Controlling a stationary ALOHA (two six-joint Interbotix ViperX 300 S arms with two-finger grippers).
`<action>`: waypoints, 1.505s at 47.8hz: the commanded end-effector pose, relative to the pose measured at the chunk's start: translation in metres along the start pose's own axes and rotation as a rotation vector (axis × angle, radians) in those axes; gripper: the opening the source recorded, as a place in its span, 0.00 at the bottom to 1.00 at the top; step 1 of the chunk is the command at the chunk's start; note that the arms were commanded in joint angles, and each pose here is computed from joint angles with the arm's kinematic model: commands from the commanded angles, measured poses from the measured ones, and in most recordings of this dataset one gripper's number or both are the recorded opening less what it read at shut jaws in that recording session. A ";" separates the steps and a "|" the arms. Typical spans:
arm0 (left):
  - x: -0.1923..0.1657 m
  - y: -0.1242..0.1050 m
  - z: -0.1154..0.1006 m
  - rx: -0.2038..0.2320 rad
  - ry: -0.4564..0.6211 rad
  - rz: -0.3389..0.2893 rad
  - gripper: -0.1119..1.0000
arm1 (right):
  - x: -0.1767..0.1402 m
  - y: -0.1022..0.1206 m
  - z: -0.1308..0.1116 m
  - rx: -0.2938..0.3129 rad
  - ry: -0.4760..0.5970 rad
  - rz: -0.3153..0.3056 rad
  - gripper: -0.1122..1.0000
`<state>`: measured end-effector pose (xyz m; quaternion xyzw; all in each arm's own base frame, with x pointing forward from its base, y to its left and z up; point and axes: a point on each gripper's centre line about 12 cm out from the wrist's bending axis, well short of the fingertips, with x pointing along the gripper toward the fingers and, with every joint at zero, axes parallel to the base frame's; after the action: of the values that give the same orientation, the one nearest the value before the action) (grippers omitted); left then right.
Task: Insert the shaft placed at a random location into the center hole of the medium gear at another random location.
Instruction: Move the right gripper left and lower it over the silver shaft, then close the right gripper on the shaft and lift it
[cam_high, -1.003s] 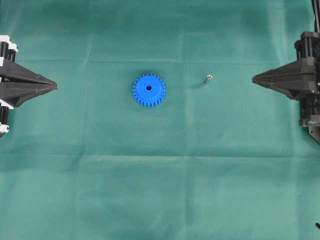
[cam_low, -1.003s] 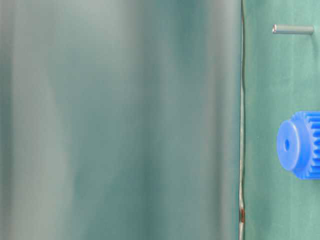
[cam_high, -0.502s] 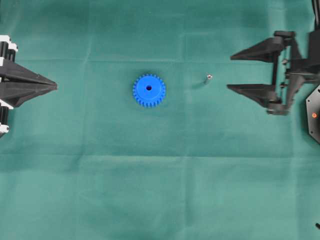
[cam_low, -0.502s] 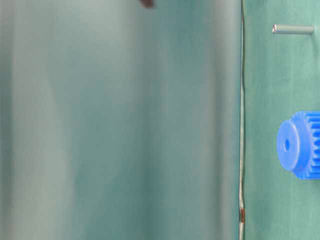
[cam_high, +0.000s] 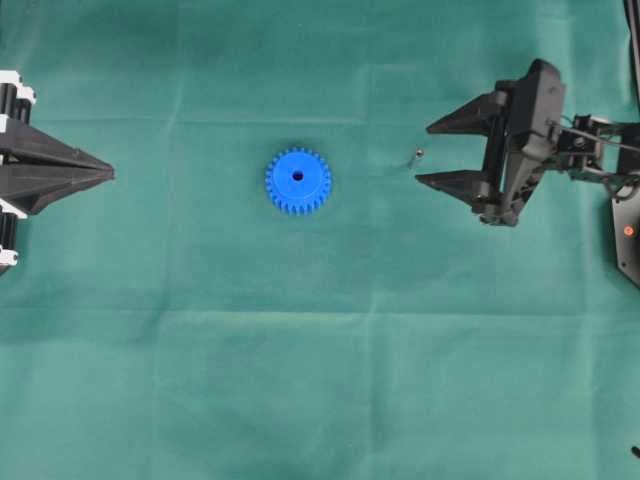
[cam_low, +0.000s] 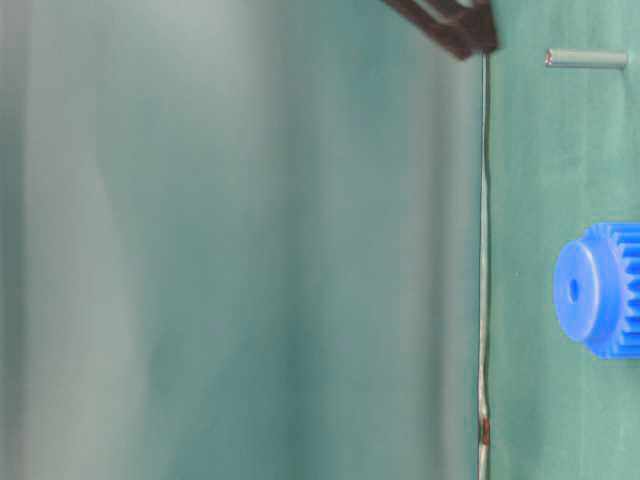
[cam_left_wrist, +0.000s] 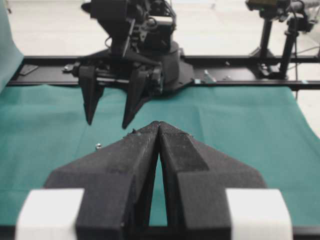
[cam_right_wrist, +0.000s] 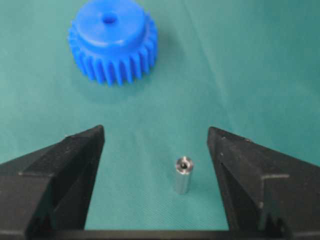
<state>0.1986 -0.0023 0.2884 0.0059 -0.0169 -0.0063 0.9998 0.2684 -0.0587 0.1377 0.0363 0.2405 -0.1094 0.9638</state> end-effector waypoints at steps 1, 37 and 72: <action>0.002 0.000 0.009 0.001 -0.021 -0.002 0.12 | 0.008 -0.003 -0.002 0.004 -0.012 -0.012 0.85; 0.003 -0.002 0.008 0.001 -0.011 -0.010 0.12 | 0.024 -0.012 -0.022 0.037 0.024 -0.051 0.72; 0.003 -0.003 0.008 -0.001 -0.009 -0.016 0.12 | 0.025 -0.012 -0.019 0.036 0.022 -0.051 0.23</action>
<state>0.1989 -0.0047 0.2864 0.0059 -0.0093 -0.0124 0.9999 0.2726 -0.0704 0.0992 0.0545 0.2686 -0.1362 0.9520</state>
